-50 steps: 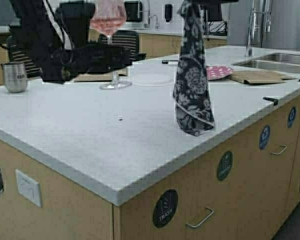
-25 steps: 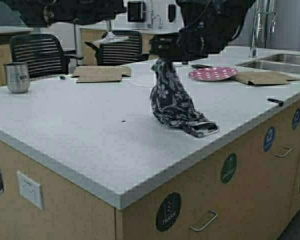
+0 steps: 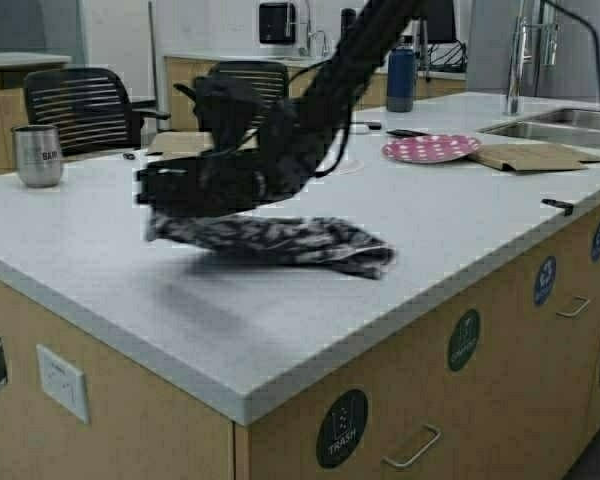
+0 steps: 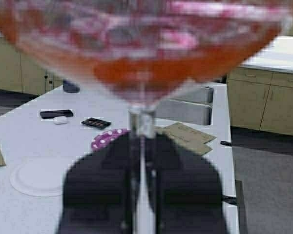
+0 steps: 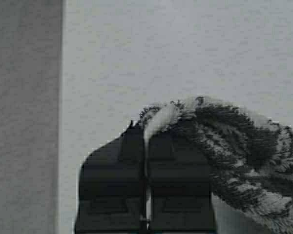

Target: Get the cloth and wipe up the spill under the wine glass

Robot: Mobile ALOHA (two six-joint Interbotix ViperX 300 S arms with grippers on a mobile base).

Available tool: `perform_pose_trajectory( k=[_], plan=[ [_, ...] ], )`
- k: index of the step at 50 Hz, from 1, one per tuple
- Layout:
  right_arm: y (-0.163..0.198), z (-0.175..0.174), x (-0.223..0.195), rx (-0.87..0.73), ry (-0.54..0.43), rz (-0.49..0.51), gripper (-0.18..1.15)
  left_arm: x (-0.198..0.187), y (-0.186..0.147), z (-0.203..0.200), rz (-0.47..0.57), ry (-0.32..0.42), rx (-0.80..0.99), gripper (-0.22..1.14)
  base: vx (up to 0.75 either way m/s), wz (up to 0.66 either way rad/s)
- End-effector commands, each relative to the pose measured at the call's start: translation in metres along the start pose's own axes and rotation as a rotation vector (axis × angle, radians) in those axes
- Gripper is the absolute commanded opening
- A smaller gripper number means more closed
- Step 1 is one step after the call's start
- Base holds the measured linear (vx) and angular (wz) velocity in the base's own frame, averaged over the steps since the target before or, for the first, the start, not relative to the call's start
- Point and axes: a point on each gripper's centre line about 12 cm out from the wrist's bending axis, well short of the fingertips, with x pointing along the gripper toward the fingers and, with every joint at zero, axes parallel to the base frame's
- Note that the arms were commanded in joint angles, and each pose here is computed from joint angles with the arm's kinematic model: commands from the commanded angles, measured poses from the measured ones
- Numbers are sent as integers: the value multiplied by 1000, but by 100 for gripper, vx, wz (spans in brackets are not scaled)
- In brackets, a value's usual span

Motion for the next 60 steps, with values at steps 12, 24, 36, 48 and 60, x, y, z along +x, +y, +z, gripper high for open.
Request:
perform_pose_trajectory(
  k=[12,24,36,48,60],
  plan=[
    [-23,42,-20,15,-63,-46,7,19,-1,5,-4,-23,4,34,1,2],
    [-134,39,-82,104,-66,-289,7,41,2,-33,-1,29,-8,34,0,1],
    [-158,14,-109,121,-1,-356,7,53,5,-92,-6,79,-12,34,0,-1],
    [-158,-1,-121,127,32,-368,7,58,9,-157,-17,108,6,34,0,0],
    [-162,-12,-140,129,30,-385,7,65,12,-212,-27,104,16,34,0,0]
  ],
)
